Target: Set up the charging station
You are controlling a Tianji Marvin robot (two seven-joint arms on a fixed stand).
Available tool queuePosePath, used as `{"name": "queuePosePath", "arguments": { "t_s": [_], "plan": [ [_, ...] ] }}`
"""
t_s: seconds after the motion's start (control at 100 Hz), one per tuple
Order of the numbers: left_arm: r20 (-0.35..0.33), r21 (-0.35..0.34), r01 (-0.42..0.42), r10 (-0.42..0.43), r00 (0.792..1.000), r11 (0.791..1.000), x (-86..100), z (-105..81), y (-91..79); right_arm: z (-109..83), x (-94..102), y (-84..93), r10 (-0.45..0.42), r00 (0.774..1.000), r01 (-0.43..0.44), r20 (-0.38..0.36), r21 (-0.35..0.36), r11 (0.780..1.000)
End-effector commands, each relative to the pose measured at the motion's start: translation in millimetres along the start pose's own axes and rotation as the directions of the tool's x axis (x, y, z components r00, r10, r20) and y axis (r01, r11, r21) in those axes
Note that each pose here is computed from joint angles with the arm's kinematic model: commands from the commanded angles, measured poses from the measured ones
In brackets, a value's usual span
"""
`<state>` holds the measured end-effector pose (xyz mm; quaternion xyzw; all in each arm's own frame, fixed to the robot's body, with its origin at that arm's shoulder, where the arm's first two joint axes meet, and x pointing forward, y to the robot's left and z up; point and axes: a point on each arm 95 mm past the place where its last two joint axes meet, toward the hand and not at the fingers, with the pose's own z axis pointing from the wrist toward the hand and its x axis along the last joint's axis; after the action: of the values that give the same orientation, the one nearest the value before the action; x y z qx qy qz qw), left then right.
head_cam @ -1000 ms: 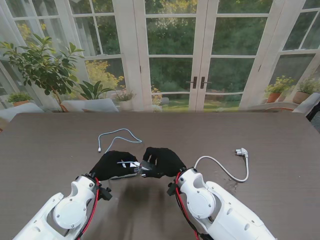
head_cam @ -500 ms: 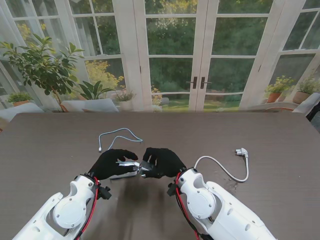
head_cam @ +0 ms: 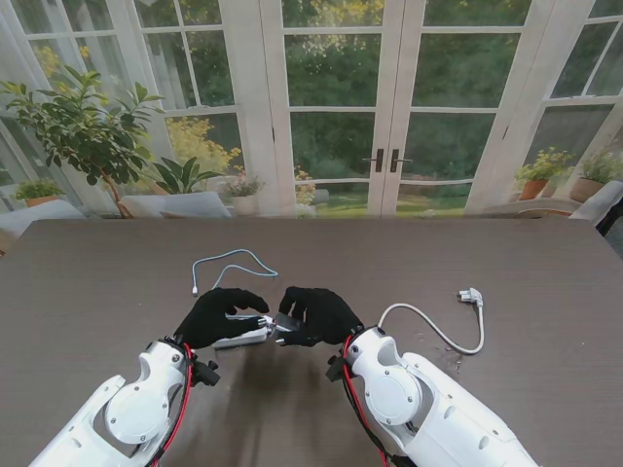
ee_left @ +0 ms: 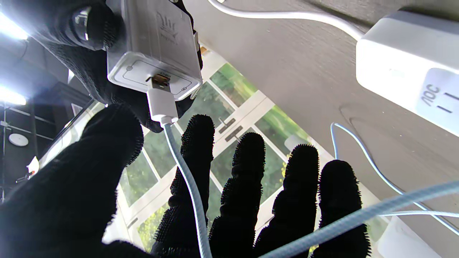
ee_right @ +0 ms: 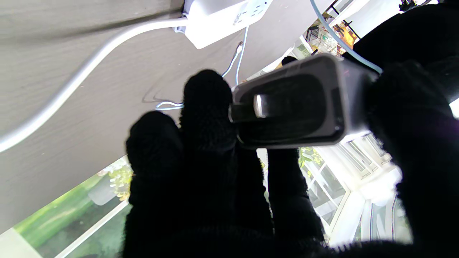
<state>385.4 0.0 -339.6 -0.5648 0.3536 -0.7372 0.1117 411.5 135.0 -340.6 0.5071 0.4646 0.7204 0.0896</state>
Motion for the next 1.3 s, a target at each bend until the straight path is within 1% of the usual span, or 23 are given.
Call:
{"name": "queuePosePath", "arguments": {
  "t_s": [0.0,0.31,0.5,0.62,0.71,0.75,0.9,1.08,1.29],
  "plan": [
    [-0.001,-0.018,0.012,-0.012,1.000,1.000,0.5,-0.3,2.7,0.0,4.1,-2.0,0.006,1.000,-0.006,-0.007,0.013,1.000],
    [0.000,-0.024,0.010,-0.010,1.000,1.000,0.0,0.4,1.8,0.4,3.9,-0.8,0.007,1.000,-0.007,-0.003,0.013,1.000],
    [-0.002,-0.014,0.020,-0.020,1.000,1.000,0.0,1.4,2.6,0.2,3.8,-0.8,0.010,1.000,-0.010,-0.004,0.015,1.000],
    [-0.011,-0.007,0.044,-0.045,0.999,0.999,0.2,2.8,3.7,0.3,3.8,-0.6,0.009,1.000,-0.009,-0.004,0.016,1.000],
    [-0.020,0.003,0.101,-0.101,0.995,0.995,0.4,3.8,5.4,0.3,3.8,-0.6,0.008,1.000,-0.008,-0.004,0.017,1.000],
    [-0.020,0.001,0.113,-0.113,0.993,0.994,0.2,3.8,5.8,0.2,3.8,-0.5,0.009,1.000,-0.009,-0.003,0.018,1.000],
    [-0.017,-0.007,0.122,-0.122,0.992,0.993,-1.0,3.1,6.4,-0.1,3.6,-0.4,0.009,1.000,-0.009,0.000,0.019,1.000],
    [-0.009,-0.029,0.111,-0.111,0.994,0.993,-1.3,1.9,5.6,-0.6,3.4,-0.6,0.013,1.000,-0.013,0.005,0.021,1.000],
    [-0.004,-0.026,0.104,-0.104,0.995,0.994,-1.4,2.5,5.5,-0.9,3.0,-0.5,0.014,1.000,-0.014,0.008,0.021,1.000]
  ]
}}
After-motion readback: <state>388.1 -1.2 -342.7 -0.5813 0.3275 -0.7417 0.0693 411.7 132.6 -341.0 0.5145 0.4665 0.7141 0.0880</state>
